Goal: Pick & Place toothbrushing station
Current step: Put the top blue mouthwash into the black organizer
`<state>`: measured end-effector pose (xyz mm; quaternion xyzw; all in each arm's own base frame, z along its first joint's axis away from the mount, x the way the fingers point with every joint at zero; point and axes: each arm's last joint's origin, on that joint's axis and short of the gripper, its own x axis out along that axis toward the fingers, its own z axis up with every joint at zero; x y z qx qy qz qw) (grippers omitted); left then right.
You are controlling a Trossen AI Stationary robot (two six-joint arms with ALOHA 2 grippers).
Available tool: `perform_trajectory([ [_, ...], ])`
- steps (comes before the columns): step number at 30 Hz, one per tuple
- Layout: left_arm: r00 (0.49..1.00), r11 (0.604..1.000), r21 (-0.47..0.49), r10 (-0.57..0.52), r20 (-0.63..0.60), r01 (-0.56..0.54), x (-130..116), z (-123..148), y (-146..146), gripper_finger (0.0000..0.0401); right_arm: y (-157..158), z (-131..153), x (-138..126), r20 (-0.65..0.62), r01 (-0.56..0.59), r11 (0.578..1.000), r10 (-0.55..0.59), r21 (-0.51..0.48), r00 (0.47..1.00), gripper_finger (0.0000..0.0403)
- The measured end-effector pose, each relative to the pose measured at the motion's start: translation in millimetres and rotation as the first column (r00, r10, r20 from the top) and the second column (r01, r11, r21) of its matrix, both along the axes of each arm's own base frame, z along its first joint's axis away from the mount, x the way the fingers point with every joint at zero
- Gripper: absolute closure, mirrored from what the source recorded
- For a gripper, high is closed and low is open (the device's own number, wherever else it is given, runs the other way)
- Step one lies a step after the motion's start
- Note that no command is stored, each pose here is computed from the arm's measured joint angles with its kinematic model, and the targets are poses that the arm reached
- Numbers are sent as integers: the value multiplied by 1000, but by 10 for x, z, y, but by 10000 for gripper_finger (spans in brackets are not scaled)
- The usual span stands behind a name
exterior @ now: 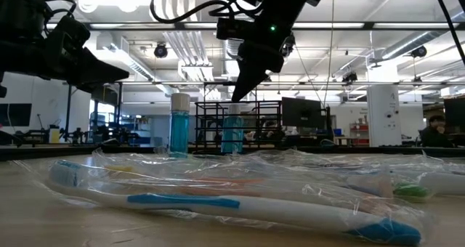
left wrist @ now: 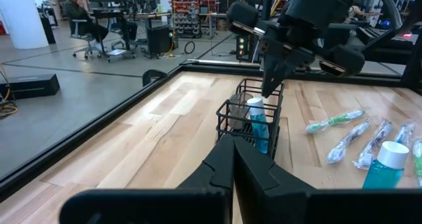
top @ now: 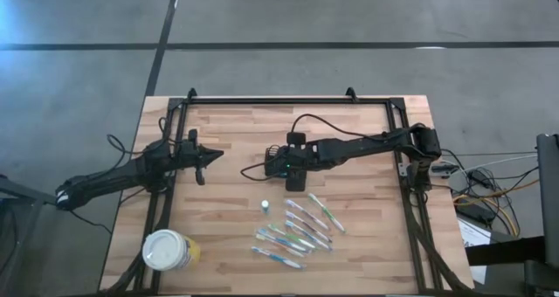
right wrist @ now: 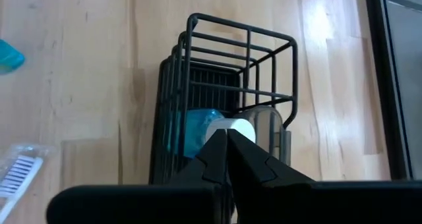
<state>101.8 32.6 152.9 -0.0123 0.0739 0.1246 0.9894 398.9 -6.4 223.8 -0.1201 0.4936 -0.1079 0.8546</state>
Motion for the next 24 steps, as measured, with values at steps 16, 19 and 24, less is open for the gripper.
perform_trajectory([
  [16,1000,1000,0,0,0,0,0,0,0,396,-28,7,-12,-1,33,997,-33,-73,999,394],
  [19,1000,1000,0,0,0,0,0,0,0,396,-20,1,-14,-2,30,997,-31,-71,1000,394],
  [24,1000,1000,0,0,0,0,0,0,0,396,-23,-20,-23,-8,31,997,-31,-69,999,394],
])
